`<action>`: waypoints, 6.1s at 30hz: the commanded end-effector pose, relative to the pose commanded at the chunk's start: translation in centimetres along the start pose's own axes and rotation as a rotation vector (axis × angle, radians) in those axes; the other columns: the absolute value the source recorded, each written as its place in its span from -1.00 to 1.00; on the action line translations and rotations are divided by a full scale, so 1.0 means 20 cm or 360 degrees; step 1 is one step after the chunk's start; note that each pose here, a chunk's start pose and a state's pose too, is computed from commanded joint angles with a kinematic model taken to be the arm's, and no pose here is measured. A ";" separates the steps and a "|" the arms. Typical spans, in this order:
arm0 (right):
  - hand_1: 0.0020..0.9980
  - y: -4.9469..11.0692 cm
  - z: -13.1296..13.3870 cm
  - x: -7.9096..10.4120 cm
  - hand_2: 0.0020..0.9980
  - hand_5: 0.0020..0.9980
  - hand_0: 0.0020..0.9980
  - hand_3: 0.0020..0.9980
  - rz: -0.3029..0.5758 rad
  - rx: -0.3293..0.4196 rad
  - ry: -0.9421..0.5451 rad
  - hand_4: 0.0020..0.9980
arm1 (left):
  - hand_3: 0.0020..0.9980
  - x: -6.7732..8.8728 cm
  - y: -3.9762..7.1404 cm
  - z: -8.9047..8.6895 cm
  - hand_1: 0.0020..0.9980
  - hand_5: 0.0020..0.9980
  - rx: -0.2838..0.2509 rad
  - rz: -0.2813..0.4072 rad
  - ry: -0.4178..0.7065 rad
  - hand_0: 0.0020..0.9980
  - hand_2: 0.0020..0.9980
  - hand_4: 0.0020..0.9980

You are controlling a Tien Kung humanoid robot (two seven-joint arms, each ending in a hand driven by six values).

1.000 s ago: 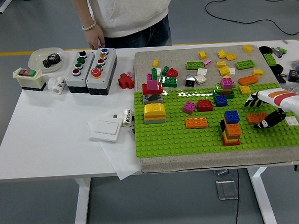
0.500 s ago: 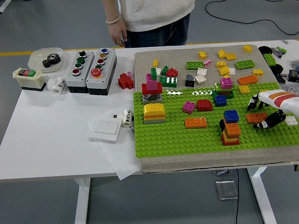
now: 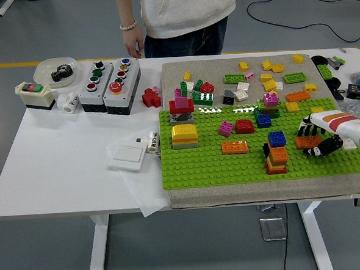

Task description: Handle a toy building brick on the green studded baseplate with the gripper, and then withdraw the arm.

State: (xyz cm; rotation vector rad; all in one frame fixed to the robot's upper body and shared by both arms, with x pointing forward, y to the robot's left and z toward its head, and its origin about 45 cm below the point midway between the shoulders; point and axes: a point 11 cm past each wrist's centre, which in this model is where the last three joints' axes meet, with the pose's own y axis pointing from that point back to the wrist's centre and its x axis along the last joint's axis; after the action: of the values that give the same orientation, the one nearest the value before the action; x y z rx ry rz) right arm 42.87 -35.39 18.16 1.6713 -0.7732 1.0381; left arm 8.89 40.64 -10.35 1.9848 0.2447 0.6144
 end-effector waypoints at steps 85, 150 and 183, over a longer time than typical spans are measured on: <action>0.07 0.05 0.00 0.18 0.30 -0.37 -0.18 0.27 0.0199 0.0061 0.0080 0.59 | 0.19 0.09 0.01 0.04 -0.08 0.50 -0.0029 0.0072 0.0028 -0.15 0.03 0.25; 0.18 0.03 0.04 0.05 0.37 -0.40 0.08 0.36 0.0018 0.0004 0.0217 0.72 | 0.25 0.10 0.02 0.06 0.28 0.52 -0.0009 0.0083 0.0348 0.13 0.39 0.30; 0.05 0.03 0.05 0.04 0.20 -0.40 -0.02 0.22 0.0025 -0.0005 0.0214 0.58 | 0.25 0.11 0.02 0.07 0.28 0.53 -0.0019 0.0087 0.0336 0.12 0.40 0.29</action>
State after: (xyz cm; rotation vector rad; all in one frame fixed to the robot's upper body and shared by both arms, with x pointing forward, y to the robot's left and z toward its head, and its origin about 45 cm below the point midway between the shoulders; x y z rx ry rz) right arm 43.09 -36.53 19.01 1.5778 -0.7003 1.1470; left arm 11.48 40.34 -9.76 1.9212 0.3154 0.8598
